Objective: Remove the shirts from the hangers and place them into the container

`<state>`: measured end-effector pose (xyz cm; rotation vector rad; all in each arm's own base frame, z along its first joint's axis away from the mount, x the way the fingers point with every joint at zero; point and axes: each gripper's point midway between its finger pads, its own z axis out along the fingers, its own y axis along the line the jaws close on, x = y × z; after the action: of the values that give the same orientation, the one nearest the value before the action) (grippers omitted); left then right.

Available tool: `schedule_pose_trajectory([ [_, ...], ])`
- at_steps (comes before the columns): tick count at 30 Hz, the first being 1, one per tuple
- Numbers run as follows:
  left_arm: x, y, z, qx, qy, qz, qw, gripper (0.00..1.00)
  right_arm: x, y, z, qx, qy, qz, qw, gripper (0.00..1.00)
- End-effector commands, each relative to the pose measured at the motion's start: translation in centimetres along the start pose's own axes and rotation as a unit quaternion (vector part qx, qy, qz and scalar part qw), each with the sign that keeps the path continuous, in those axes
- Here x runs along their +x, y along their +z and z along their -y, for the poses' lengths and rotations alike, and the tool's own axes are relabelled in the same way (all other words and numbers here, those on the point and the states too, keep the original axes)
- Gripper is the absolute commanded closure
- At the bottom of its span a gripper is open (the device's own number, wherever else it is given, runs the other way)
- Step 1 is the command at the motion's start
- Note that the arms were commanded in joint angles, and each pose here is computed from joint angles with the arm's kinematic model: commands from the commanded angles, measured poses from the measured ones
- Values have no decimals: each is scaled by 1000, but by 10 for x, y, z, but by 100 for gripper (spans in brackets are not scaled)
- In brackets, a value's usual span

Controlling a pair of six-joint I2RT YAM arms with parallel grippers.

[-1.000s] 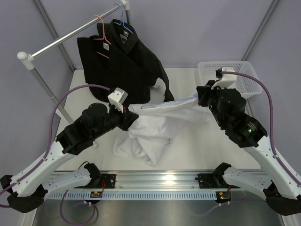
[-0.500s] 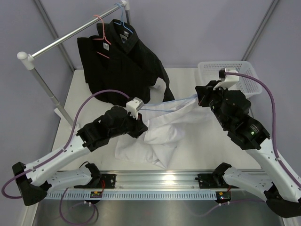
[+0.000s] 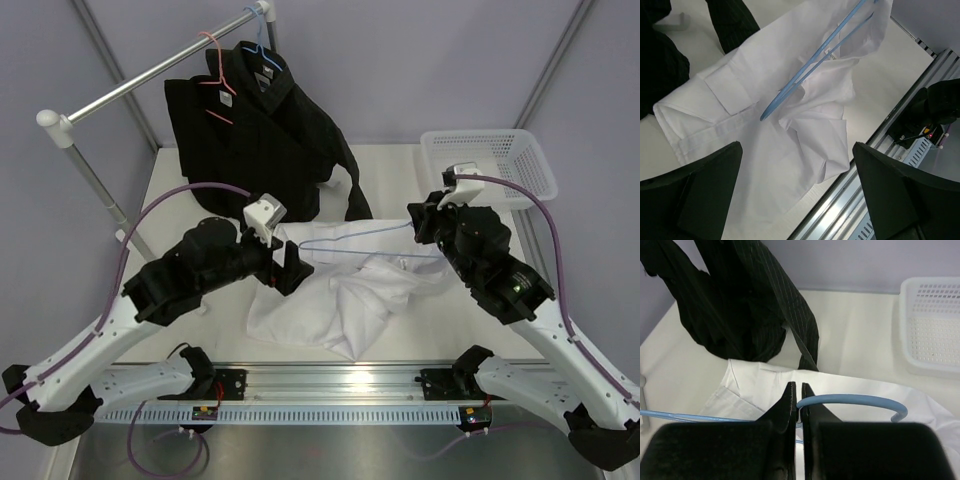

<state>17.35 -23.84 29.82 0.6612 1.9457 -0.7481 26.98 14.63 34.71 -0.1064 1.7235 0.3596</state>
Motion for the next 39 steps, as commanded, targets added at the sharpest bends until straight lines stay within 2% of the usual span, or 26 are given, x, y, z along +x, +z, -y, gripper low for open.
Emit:
schedule_pose_trajectory([
  [1,-29,-26,0,-2,51,37,998,1,-9,7,-9,-23,-18,22,999,100],
  [5,-42,-26,14,34,74,35,996,1,0,17,-20,-49,-34,5,998,100],
  [7,-40,-10,19,47,85,11,995,2,1,19,-26,-64,-37,4,997,100],
  [13,-28,39,28,86,131,-64,986,11,5,18,-51,-133,-55,-11,990,100],
  [21,-17,67,36,115,133,-101,979,28,12,16,-68,-176,-66,-23,982,100],
  [24,-7,72,37,123,127,-117,977,43,11,16,-70,-181,-67,-22,981,100],
  [25,-3,73,37,126,124,-123,977,52,12,17,-71,-183,-68,-25,980,100],
  [29,7,76,39,134,119,-137,974,71,8,17,-74,-186,-66,-19,980,100],
  [39,19,77,38,138,113,-151,972,71,-7,5,-82,-213,-59,-1,975,100],
])
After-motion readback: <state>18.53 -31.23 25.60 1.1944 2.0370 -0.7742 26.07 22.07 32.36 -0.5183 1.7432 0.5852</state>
